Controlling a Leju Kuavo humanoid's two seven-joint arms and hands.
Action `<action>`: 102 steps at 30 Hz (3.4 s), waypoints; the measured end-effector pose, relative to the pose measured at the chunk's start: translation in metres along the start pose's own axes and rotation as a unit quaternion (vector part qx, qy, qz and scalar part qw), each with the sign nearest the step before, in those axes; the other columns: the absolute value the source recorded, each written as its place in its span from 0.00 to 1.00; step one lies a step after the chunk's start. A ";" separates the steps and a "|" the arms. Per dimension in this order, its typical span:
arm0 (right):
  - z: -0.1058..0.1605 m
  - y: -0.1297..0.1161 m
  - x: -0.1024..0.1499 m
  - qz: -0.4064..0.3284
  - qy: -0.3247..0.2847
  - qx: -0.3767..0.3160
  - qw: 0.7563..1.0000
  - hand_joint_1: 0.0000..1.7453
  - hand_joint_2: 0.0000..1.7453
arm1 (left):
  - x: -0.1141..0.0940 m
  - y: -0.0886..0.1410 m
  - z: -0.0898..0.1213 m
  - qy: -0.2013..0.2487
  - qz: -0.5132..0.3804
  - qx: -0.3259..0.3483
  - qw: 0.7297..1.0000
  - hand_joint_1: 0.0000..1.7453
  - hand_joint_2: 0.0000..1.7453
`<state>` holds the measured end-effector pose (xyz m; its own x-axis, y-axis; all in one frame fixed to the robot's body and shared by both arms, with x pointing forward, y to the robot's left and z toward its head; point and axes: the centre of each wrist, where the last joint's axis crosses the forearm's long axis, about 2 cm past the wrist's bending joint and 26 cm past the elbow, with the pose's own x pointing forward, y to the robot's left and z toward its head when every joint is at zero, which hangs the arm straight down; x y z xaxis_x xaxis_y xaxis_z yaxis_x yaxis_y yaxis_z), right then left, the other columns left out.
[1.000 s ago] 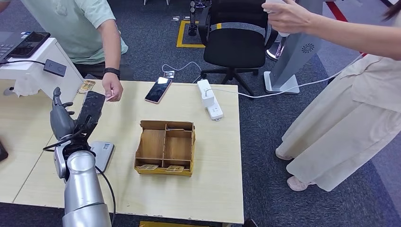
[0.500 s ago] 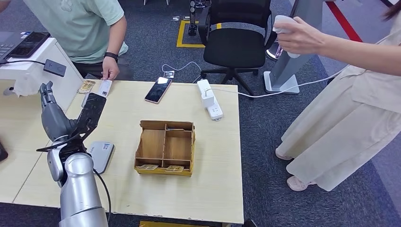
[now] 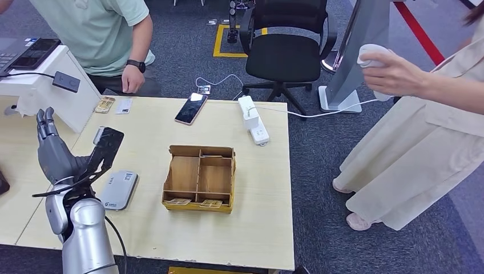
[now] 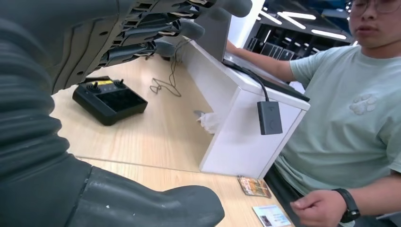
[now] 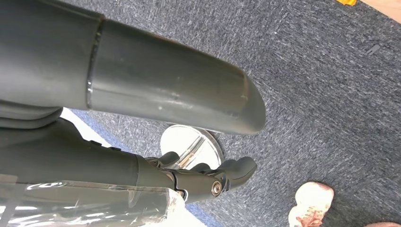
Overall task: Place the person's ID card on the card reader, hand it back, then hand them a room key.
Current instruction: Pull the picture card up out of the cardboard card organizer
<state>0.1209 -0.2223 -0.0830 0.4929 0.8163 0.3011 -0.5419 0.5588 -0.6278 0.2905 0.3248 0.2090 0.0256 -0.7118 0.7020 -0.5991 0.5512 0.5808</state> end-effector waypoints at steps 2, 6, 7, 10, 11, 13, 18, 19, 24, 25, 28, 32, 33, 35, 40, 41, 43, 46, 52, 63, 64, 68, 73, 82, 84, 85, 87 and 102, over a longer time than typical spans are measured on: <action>0.001 0.001 -0.001 -0.002 0.001 -0.001 1.000 0.00 0.00 | -0.006 0.004 0.007 -0.009 -0.016 0.001 1.000 0.00 1.00; 0.002 0.002 -0.002 -0.006 0.004 -0.002 1.000 0.00 0.00 | -0.016 0.011 0.021 -0.027 -0.050 0.004 0.998 0.00 1.00; 0.002 0.002 -0.003 -0.007 0.005 -0.003 1.000 0.00 0.00 | -0.017 0.013 0.023 -0.030 -0.056 0.004 0.998 0.00 1.00; 0.002 0.002 -0.004 -0.009 0.006 -0.006 1.000 0.00 0.00 | -0.022 0.018 0.032 -0.037 -0.069 0.001 0.997 0.00 1.00; 0.003 0.003 -0.004 -0.010 0.007 -0.007 1.000 0.00 0.00 | -0.024 0.019 0.035 -0.040 -0.073 -0.001 0.997 0.00 1.00; 0.003 0.003 -0.006 -0.013 0.009 -0.009 1.000 0.00 0.00 | -0.027 0.021 0.042 -0.046 -0.081 -0.006 0.996 0.00 1.00; 0.005 0.005 -0.010 -0.021 0.016 -0.012 1.000 0.00 0.00 | -0.036 0.024 0.068 -0.065 -0.111 -0.038 0.991 0.00 1.00; 0.005 0.005 -0.010 -0.023 0.017 -0.013 1.000 0.00 0.00 | -0.038 0.024 0.073 -0.067 -0.117 -0.046 0.990 0.00 1.00; 0.006 0.005 -0.012 -0.031 0.020 -0.018 0.999 0.00 0.00 | -0.043 0.022 0.095 -0.073 -0.134 -0.086 0.984 0.00 1.00; 0.006 0.005 -0.012 -0.032 0.020 -0.018 0.999 0.00 0.00 | -0.044 0.021 0.098 -0.074 -0.135 -0.091 0.984 0.00 1.00; 0.006 0.006 -0.013 -0.034 0.022 -0.018 0.999 0.00 0.00 | -0.045 0.021 0.102 -0.076 -0.138 -0.102 0.982 0.00 1.00; 0.006 0.006 -0.013 -0.037 0.024 -0.019 0.999 0.00 0.00 | -0.046 0.020 0.109 -0.085 -0.156 -0.120 0.977 0.00 1.00; 0.006 0.006 -0.014 -0.038 0.025 -0.020 0.999 0.00 0.00 | -0.046 0.020 0.111 -0.089 -0.162 -0.123 0.975 0.00 1.00; 0.006 0.006 -0.014 -0.039 0.026 -0.020 0.999 0.00 0.00 | -0.046 0.019 0.115 -0.097 -0.173 -0.129 0.972 0.00 1.00; 0.006 0.005 -0.014 -0.040 0.027 -0.022 0.999 0.00 0.00 | -0.043 0.015 0.121 -0.117 -0.192 -0.140 0.964 0.00 1.00; 0.006 0.005 -0.014 -0.040 0.027 -0.022 0.999 0.00 0.00 | -0.043 0.013 0.122 -0.121 -0.194 -0.143 0.963 0.00 1.00; 0.006 0.005 -0.014 -0.040 0.027 -0.022 0.999 0.00 0.00 | -0.042 0.011 0.124 -0.128 -0.197 -0.149 0.961 0.00 1.00; 0.006 0.005 -0.014 -0.040 0.027 -0.023 0.999 0.00 0.00 | -0.041 0.007 0.127 -0.133 -0.199 -0.157 0.958 0.00 1.00; 0.006 0.005 -0.014 -0.040 0.028 -0.025 0.998 0.00 0.00 | -0.044 0.001 0.134 -0.145 -0.217 -0.183 0.948 0.00 1.00; 0.005 0.004 -0.014 -0.041 0.027 -0.029 0.998 0.00 0.00 | -0.046 -0.020 0.153 -0.176 -0.209 -0.274 0.922 0.00 1.00; 0.005 0.004 -0.013 -0.041 0.027 -0.030 0.998 0.00 0.00 | -0.046 -0.022 0.154 -0.179 -0.206 -0.282 0.920 0.00 1.00; 0.004 0.003 -0.012 -0.041 0.026 -0.030 0.998 0.00 0.00 | -0.047 -0.026 0.158 -0.191 -0.202 -0.302 0.912 0.00 1.00; 0.004 0.003 -0.012 -0.041 0.025 -0.029 0.998 0.00 0.00 | -0.046 -0.029 0.160 -0.198 -0.200 -0.315 0.906 0.00 1.00; 0.003 0.002 -0.009 -0.039 0.021 -0.028 0.999 0.00 0.00 | -0.039 -0.034 0.156 -0.224 -0.207 -0.325 0.895 0.00 1.00; 0.003 0.002 -0.008 -0.038 0.019 -0.028 0.999 0.00 0.00 | -0.036 -0.036 0.154 -0.230 -0.210 -0.325 0.893 0.00 1.00; 0.003 0.002 -0.008 -0.037 0.018 -0.028 0.999 0.00 0.00 | -0.035 -0.036 0.152 -0.234 -0.211 -0.324 0.892 0.00 1.00; 0.002 0.002 -0.006 -0.035 0.016 -0.028 0.999 0.00 0.00 | -0.033 -0.038 0.150 -0.241 -0.212 -0.324 0.890 0.00 1.00; 0.001 0.002 0.000 -0.027 0.006 -0.023 0.999 0.00 0.00 | -0.022 -0.049 0.139 -0.254 -0.212 -0.323 0.887 0.00 1.00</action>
<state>0.1189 -0.2216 -0.0831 0.5290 0.7835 0.3262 -0.4830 0.5940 -0.6434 0.2080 0.2534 0.1076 -0.3222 -0.9289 0.1824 -0.0350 0.2042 0.9783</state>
